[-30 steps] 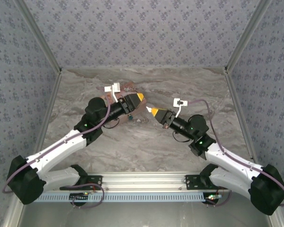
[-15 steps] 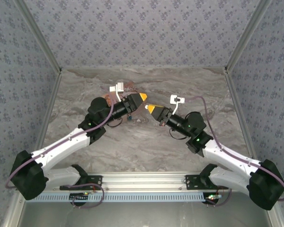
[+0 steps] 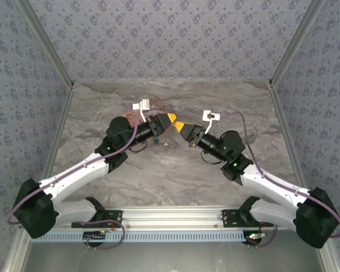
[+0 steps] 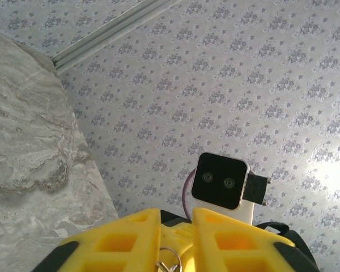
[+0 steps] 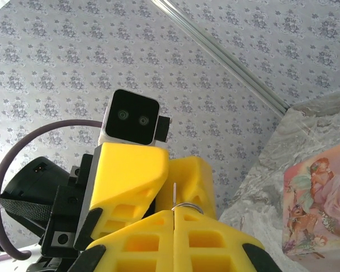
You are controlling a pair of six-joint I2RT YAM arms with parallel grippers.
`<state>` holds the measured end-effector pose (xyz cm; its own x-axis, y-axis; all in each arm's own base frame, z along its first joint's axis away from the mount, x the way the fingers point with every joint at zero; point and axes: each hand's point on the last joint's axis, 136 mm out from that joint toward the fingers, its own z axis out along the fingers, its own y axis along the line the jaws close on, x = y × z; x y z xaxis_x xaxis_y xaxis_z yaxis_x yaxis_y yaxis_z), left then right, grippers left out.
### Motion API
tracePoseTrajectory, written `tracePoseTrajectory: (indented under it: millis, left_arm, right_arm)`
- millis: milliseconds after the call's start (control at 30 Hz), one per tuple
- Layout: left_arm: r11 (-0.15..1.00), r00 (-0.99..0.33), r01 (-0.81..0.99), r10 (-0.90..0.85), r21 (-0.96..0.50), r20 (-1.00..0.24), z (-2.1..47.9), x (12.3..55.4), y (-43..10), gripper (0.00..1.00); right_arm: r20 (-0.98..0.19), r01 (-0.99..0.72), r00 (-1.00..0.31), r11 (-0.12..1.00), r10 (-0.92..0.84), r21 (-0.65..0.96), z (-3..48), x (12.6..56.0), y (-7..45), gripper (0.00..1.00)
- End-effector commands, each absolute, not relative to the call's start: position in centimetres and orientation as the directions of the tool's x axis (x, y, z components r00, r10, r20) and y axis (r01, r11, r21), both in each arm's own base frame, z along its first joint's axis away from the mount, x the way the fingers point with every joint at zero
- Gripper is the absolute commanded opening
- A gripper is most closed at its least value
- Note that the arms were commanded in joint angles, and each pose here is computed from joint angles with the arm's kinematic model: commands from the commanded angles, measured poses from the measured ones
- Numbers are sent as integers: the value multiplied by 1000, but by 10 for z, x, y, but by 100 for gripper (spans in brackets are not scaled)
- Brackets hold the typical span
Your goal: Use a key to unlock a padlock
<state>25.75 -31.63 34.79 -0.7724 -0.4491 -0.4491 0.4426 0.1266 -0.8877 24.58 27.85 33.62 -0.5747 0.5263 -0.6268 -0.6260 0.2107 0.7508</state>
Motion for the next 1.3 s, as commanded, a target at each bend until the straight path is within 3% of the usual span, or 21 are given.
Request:
tracePoseTrajectory:
  millis: [0,133,200,467,800,1267]
  left_arm:
    - [102,-741,502,-461,-859,-488,370,253,-315,16]
    - [145,-720,520,-457,-842,-522,370,253,-311,4]
    - [184,-702,532,-450,-826,-552,370,252,-308,0]
    - [304,-622,649,-316,-697,-717,375,238,-305,0]
    - [265,-599,721,-227,-641,-768,384,227,-315,0]
    - [269,-594,725,-219,-634,-774,383,227,-316,0]
  right_arm:
    - [-629,-649,-539,200,560,734,354,247,276,0]
    - [-630,-635,-545,217,553,741,347,248,272,1]
    - [-635,-630,-551,229,541,742,341,247,269,9]
    - [-678,-634,-528,294,512,715,326,241,236,34]
    - [-741,-751,-551,158,384,641,350,219,260,55]
    - [-762,-774,-558,123,329,621,359,216,289,50]
